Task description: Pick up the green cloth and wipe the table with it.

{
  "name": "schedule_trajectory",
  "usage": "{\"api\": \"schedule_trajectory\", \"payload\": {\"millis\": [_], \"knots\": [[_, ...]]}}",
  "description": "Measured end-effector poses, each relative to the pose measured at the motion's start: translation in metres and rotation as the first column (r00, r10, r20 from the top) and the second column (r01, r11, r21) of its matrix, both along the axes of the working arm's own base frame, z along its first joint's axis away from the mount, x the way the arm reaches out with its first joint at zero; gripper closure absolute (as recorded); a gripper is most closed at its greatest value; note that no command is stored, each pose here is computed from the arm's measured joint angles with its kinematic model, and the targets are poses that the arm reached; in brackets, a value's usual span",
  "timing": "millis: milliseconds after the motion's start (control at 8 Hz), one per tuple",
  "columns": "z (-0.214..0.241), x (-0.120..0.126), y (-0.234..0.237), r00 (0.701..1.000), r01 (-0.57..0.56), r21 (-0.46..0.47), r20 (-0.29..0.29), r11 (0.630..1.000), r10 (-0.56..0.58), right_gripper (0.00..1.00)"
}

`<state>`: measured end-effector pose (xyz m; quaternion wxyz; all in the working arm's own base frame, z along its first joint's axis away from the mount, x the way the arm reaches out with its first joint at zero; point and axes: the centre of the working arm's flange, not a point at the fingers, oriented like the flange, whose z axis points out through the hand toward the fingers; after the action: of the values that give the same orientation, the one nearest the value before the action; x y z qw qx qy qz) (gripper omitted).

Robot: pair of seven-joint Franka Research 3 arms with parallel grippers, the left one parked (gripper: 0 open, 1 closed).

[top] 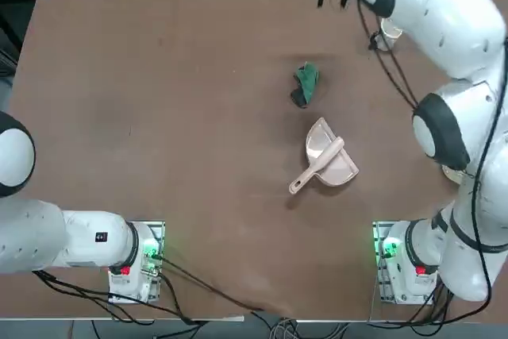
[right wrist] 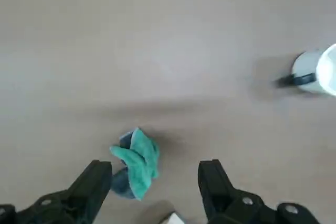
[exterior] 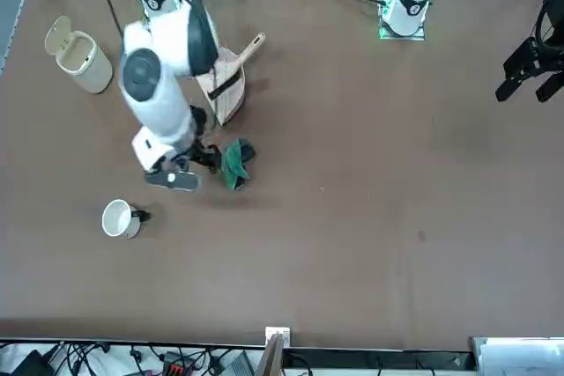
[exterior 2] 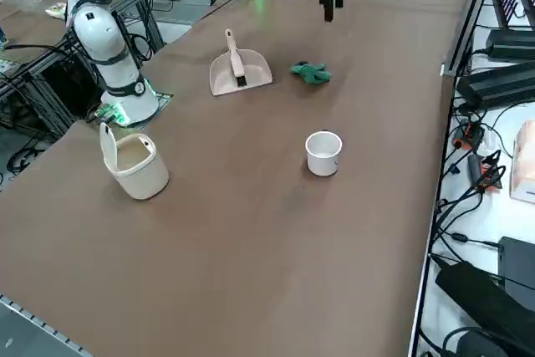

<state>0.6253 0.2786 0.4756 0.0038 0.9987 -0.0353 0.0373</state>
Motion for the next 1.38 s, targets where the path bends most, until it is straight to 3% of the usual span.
{"api": "schedule_trajectory", "payload": {"millis": [500, 750, 1000, 1375], "knots": [[0.047, 0.008, -0.058, 1.000, -0.013, 0.035, 0.027, 0.999, 0.012, 0.00], [0.074, 0.007, -0.110, 0.999, -0.045, 0.085, 0.005, 0.995, 0.044, 0.00], [0.101, 0.000, -0.160, 0.998, -0.069, 0.086, -0.004, 0.994, 0.070, 0.00], [0.123, -0.012, -0.191, 0.997, -0.071, 0.092, -0.008, 0.993, 0.072, 0.00]]}}
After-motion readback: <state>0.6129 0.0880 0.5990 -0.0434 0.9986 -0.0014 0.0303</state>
